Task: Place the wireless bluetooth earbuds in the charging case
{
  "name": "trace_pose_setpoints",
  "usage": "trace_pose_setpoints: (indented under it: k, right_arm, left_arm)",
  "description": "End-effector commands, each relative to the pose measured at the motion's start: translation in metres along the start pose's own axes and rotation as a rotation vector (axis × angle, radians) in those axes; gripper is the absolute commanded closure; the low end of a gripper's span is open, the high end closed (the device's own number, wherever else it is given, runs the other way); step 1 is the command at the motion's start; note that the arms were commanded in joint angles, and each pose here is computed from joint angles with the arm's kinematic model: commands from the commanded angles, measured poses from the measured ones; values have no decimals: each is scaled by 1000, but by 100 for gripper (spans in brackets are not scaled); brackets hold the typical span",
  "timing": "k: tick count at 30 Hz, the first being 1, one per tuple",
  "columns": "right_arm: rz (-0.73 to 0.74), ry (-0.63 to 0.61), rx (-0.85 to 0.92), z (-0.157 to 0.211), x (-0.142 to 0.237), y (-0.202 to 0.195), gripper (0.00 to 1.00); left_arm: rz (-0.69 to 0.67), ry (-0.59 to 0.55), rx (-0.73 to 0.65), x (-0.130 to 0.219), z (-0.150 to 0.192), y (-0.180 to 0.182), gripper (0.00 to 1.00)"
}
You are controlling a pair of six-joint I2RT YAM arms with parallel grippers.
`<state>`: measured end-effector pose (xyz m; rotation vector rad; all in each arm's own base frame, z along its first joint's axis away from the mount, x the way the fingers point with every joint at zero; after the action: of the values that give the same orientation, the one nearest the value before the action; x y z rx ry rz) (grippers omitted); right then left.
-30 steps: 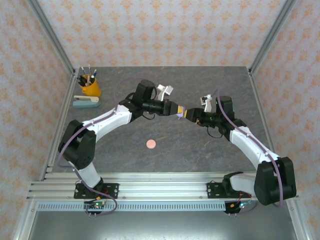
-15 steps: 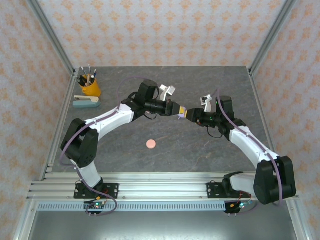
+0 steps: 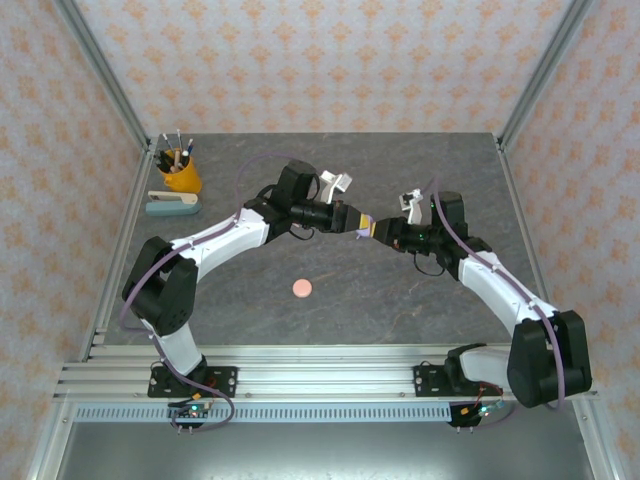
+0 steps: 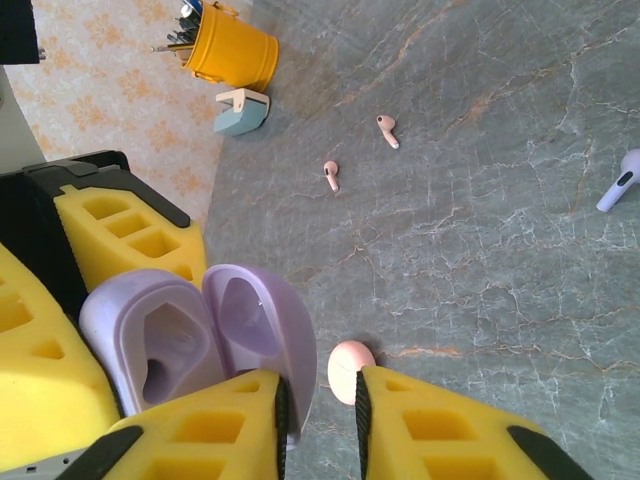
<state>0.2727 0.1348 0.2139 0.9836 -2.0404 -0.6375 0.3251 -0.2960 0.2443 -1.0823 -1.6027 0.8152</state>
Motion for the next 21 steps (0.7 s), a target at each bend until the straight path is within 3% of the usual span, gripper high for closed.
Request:
trace_pose_setpoints:
  k: [1,13,21]
  right_arm:
    - [29,-63,41,-19,2,2,76]
    - [-20,-64,41,-27,1,10,76]
    - [-10,-61,37,-25,1,9,89]
  left_arm:
    - [48,42,-43,-1,6,-18,100]
    - [48,59,-45,-11,9,-20,100]
    - [43,61,-42,-13,10,-19,100]
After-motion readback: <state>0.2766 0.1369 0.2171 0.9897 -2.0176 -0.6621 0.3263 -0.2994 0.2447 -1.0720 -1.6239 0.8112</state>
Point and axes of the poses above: each hand's point on the last joint's axis, 136 mm out from that joint toward the fingers, its own x axis back along the fingers, its own y axis along the line the jaws close on, z = x × y, the point moved 7 cm from there along x, back along the fingers, and after that the axes turned 12 degrees about x, right-handed, at the moved point
